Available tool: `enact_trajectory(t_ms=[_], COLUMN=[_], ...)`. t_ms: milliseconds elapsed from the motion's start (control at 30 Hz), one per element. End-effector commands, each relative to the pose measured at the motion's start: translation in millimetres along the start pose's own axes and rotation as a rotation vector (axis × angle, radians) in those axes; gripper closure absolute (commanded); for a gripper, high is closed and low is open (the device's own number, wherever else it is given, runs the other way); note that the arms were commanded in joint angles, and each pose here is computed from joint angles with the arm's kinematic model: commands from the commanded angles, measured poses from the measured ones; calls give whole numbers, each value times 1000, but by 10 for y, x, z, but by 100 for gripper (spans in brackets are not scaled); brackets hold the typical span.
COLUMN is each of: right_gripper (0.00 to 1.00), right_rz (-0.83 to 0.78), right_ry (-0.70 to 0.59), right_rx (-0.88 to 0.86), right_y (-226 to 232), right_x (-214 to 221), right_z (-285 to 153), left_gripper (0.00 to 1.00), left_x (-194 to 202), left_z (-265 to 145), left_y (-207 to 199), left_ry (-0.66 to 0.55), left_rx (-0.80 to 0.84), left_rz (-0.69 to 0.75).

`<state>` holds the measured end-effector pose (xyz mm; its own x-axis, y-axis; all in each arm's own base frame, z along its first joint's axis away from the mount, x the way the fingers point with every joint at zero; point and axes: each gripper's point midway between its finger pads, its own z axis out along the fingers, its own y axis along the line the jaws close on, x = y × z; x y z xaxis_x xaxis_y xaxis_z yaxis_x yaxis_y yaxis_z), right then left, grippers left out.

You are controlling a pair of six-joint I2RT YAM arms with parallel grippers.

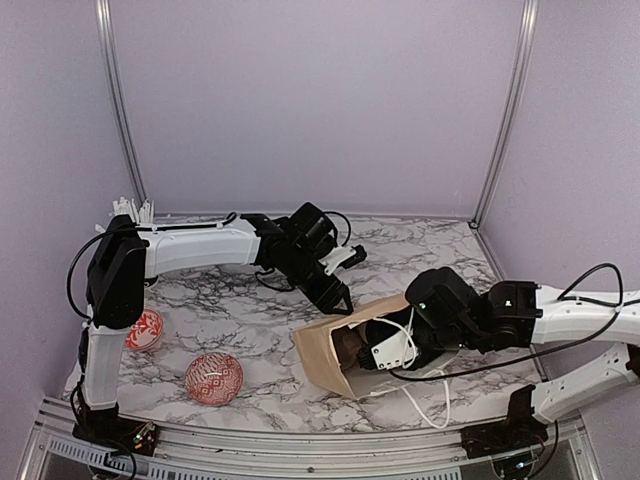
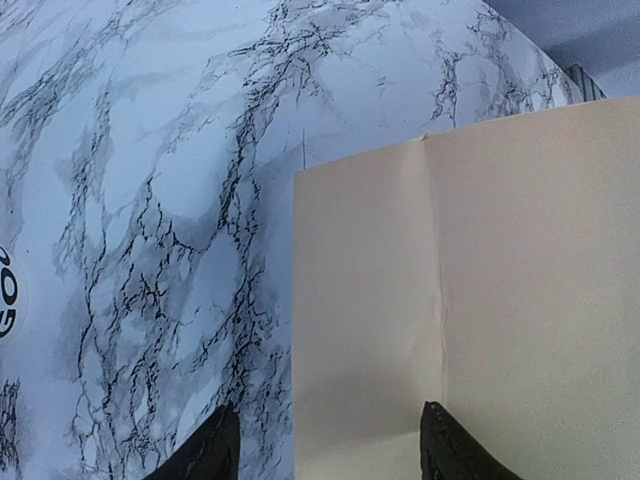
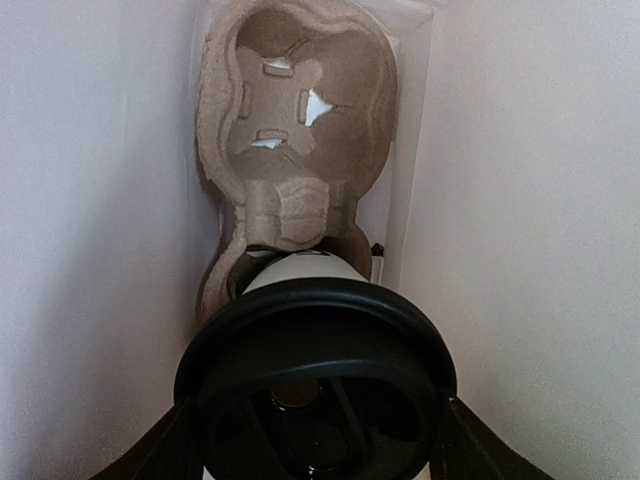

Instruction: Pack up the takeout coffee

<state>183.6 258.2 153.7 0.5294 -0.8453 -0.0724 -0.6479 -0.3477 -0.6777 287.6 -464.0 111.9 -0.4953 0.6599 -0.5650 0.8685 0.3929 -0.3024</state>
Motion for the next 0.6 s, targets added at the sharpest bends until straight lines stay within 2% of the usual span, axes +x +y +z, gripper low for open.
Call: enact_trajectory(t_ms=[0,167,567], right_gripper=[54,55,55], right_rz=[45,107,268], right_ry=[-16,-31,-88], right_rx=[-46,-111,-450], right_y=[12,-62,57], right_x=[-29,-45,-174], right_z=[24,20,-22], left_gripper=[38,37,36], left_x=[21,10,-106], left_z=[52,29,-280], left_y=[-47,-16,173], left_ry=[2,-1,-51], left_rx=[20,3,-67], left_rz=[20,24,18])
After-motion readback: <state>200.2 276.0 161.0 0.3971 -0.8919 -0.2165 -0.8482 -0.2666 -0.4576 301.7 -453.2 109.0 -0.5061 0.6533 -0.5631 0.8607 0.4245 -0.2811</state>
